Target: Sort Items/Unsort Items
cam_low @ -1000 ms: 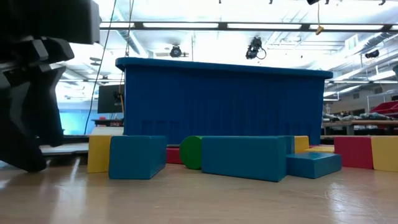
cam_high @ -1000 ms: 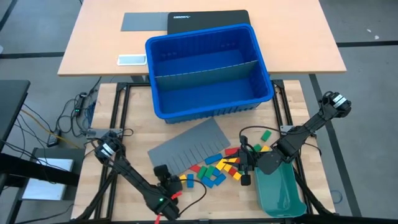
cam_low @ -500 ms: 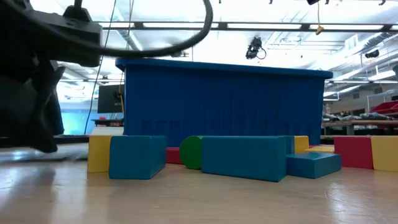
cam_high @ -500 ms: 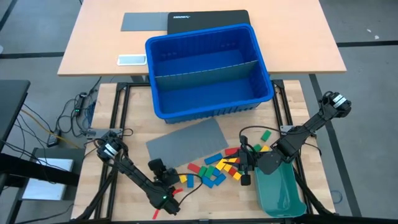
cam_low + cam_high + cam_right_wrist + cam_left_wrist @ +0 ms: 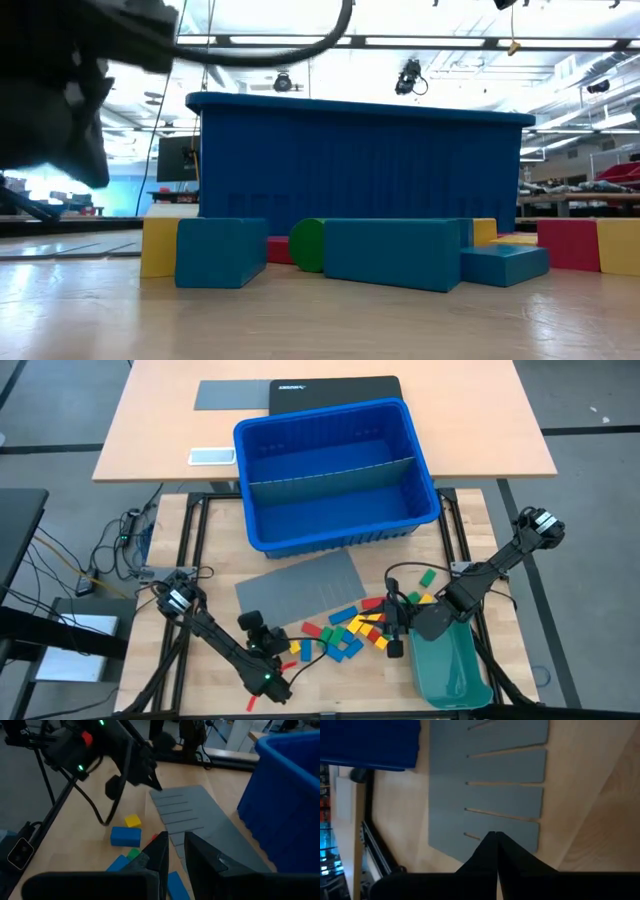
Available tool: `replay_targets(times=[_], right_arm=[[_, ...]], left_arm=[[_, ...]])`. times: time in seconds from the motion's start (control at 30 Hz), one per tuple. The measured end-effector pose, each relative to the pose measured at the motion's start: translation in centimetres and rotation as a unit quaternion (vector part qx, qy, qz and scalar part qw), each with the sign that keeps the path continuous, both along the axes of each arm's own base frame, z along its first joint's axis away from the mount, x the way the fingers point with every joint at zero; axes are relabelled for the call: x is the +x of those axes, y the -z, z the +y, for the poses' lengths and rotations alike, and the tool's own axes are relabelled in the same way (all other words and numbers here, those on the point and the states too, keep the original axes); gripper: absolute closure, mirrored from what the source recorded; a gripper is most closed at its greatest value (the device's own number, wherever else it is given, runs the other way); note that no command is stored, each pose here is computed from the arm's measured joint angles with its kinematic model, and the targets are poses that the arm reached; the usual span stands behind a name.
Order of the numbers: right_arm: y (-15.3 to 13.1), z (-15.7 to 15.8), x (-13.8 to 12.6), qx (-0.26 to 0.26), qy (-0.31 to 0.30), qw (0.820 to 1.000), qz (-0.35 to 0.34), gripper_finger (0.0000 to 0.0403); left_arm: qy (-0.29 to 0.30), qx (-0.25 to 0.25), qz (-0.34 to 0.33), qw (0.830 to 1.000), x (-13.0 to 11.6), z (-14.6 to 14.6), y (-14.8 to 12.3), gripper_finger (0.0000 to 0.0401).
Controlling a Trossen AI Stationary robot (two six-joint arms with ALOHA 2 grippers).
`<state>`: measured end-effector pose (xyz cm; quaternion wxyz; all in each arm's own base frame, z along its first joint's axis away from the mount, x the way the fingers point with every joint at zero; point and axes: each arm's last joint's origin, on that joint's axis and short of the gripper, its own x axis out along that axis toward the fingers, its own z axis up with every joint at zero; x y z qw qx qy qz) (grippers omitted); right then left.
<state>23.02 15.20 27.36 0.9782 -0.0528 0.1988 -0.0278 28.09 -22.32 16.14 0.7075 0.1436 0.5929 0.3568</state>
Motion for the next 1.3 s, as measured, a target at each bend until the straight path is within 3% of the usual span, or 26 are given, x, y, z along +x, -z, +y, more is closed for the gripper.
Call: replay_targets(times=[0.13,0.43,0.6,0.8,0.93,1.07,1.17,1.3], right_arm=[[0.8,-0.7,-0.2,0.004,0.041,0.999,0.031,0.0343],[2.2,-3.7,-0.1,0.022,0.157,0.983,0.09,0.0364],[4.3,-5.4,0.1,0.022,0.185,0.977,0.107,0.0398],[8.9,-7.6,-0.1,0.095,0.168,0.976,0.105,0.0398],[10.4,-8.8,-0.3,0.128,0.171,0.974,0.069,0.04],[10.7,-10.1,0.0,0.136,0.174,0.973,0.062,0.0401],[10.6,-11.0,0.2,0.133,0.179,0.973,0.064,0.0401],[10.9,-12.1,0.6,0.135,0.183,0.971,0.072,0.0401]], left_arm=[[0.002,-0.01,-0.042,0.999,0.1,-0.6,-1.1,0.0399],[-0.015,-0.132,-0.198,0.971,-1.3,-1.6,-3.5,0.04],[-0.063,-0.218,-0.261,0.938,-2.4,-1.5,-3.9,0.0401],[-0.091,-0.301,-0.314,0.896,-5.3,-0.9,-3.7,0.0401],[-0.122,-0.352,-0.409,0.833,-7.7,-0.2,-3.2,0.0401],[-0.145,-0.418,-0.452,0.774,-8.8,0.3,-1.6,0.0393],[-0.149,-0.447,-0.463,0.751,-8.8,0.3,-0.5,0.038],[-0.138,-0.453,-0.46,0.751,-8.9,0.3,-0.3,0.0359]])
